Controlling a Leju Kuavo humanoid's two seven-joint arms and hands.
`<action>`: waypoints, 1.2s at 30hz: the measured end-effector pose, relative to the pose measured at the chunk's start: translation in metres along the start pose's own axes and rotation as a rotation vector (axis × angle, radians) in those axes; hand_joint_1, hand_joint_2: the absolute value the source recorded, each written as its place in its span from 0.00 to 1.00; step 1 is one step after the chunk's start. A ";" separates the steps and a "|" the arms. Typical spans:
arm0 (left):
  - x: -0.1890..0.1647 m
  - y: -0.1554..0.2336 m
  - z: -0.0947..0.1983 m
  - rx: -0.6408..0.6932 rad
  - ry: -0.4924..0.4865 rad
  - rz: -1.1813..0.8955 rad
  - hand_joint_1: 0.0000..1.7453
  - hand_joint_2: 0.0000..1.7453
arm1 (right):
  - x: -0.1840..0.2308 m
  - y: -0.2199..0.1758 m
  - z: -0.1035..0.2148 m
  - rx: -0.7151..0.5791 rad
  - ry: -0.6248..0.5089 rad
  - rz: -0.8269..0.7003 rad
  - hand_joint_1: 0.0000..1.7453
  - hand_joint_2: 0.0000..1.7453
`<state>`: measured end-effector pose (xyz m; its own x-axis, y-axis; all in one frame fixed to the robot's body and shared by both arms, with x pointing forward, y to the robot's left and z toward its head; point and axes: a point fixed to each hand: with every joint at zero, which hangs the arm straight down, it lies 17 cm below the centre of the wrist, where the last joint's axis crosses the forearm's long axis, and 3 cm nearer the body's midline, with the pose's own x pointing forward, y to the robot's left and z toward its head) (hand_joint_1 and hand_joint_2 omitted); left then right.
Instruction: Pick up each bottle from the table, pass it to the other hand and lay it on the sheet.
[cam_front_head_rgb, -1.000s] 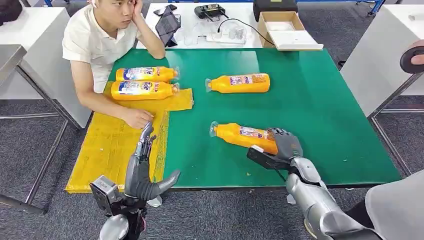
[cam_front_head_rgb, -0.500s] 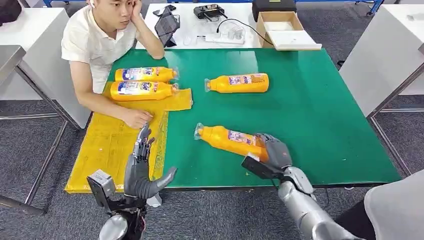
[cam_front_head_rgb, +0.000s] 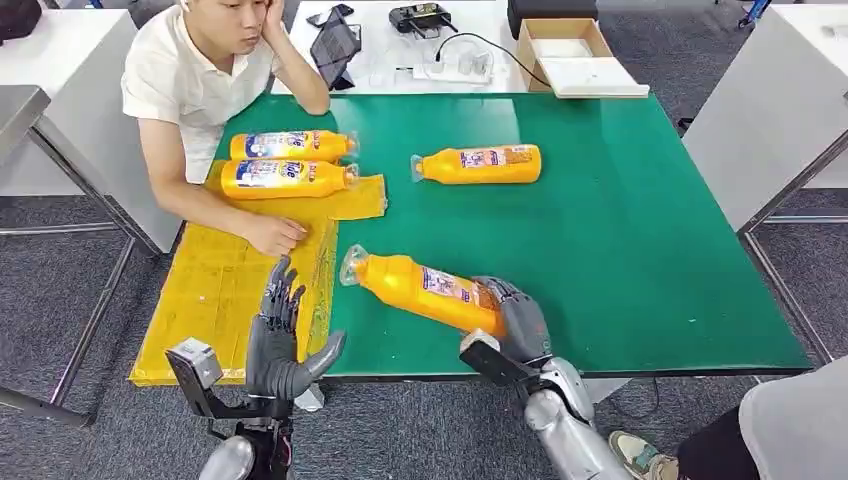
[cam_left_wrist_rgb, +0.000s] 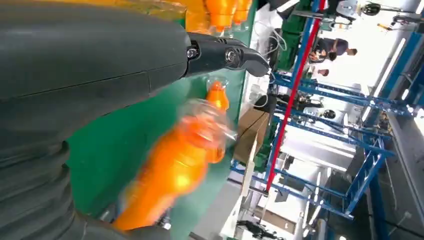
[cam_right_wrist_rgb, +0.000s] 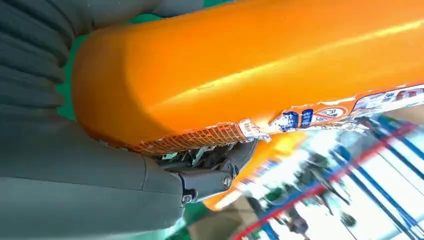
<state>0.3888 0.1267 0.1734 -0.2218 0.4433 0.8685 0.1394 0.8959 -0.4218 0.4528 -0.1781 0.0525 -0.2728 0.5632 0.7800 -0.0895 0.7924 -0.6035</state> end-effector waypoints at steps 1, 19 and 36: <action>-0.001 -0.002 0.001 -0.005 0.006 0.013 0.00 1.00 | 0.012 -0.001 0.000 -0.011 -0.028 -0.011 0.99 1.00; -0.031 -0.078 0.030 -0.265 0.132 0.144 0.00 1.00 | 0.149 0.070 0.032 0.156 -0.353 -0.177 1.00 1.00; -0.023 -0.065 0.026 -0.213 0.123 0.295 1.00 1.00 | 0.153 0.135 0.037 0.337 -0.363 -0.188 0.20 1.00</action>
<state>0.3594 0.0594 0.1742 -0.0265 0.6631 0.7481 0.3801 0.6988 -0.6060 0.3632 0.0060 0.0845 -0.5308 0.2538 0.8086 -0.4553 0.7194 -0.5246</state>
